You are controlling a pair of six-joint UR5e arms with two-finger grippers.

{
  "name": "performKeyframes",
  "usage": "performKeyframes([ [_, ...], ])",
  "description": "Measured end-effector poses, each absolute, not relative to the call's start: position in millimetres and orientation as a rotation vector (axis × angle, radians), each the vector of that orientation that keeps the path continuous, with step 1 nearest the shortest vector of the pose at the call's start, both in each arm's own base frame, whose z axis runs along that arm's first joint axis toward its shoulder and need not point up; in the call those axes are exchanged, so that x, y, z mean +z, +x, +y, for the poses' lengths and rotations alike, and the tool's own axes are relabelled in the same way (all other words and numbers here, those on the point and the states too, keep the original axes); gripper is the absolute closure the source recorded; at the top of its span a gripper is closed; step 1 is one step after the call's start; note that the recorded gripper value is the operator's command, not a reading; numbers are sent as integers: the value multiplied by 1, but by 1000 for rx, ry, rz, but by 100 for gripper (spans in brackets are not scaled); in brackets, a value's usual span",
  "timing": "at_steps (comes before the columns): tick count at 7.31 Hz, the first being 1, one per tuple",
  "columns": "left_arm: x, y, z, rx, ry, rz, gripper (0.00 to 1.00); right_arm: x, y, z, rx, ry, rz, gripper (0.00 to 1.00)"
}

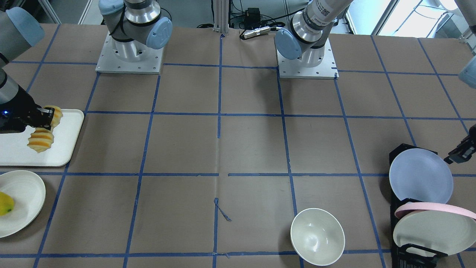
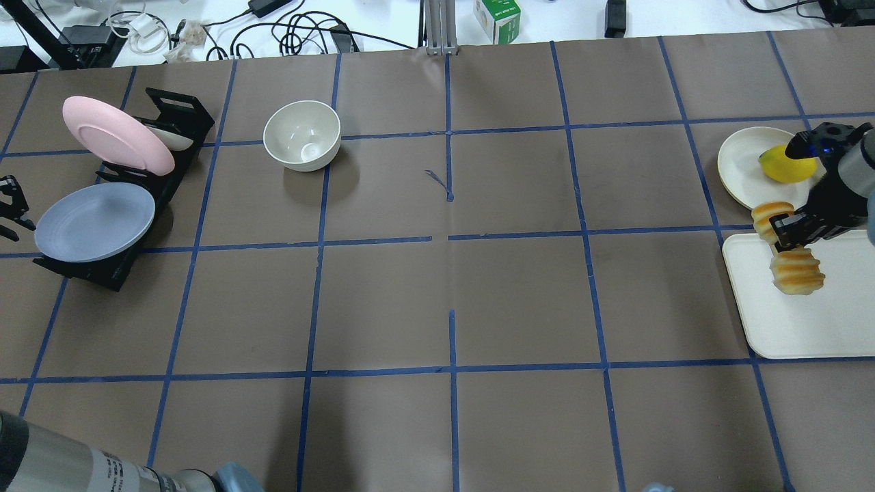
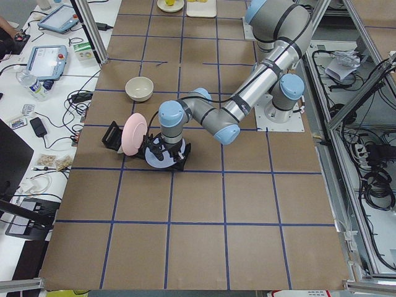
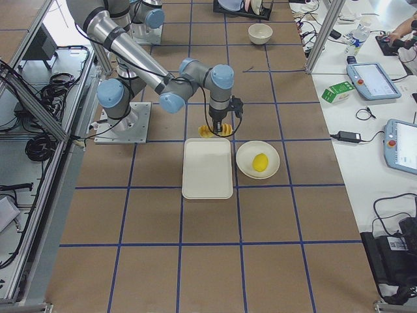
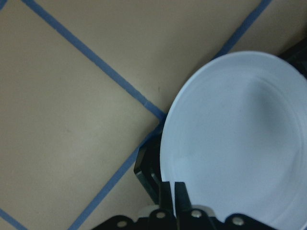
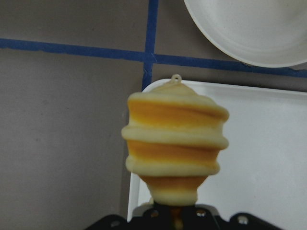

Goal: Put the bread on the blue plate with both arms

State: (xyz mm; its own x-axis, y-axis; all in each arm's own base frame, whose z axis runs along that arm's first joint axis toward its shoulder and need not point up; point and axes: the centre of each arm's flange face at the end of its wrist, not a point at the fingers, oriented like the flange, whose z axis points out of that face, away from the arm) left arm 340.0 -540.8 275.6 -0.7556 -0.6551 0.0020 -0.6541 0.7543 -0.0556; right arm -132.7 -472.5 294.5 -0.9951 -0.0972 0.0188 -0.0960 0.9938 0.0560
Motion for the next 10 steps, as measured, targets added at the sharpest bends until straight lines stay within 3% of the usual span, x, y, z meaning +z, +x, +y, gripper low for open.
performKeyframes([
  [2,249,344,-542,-38,-1104,2938,100,308,-136,-479,-125,130,-3133,100],
  [6,244,340,-544,-34,-1111,2981,100,311,-137,-482,-135,125,-3137,100],
  [10,289,323,-532,-19,-1082,3003,100,309,-138,-484,-141,125,-3138,100],
])
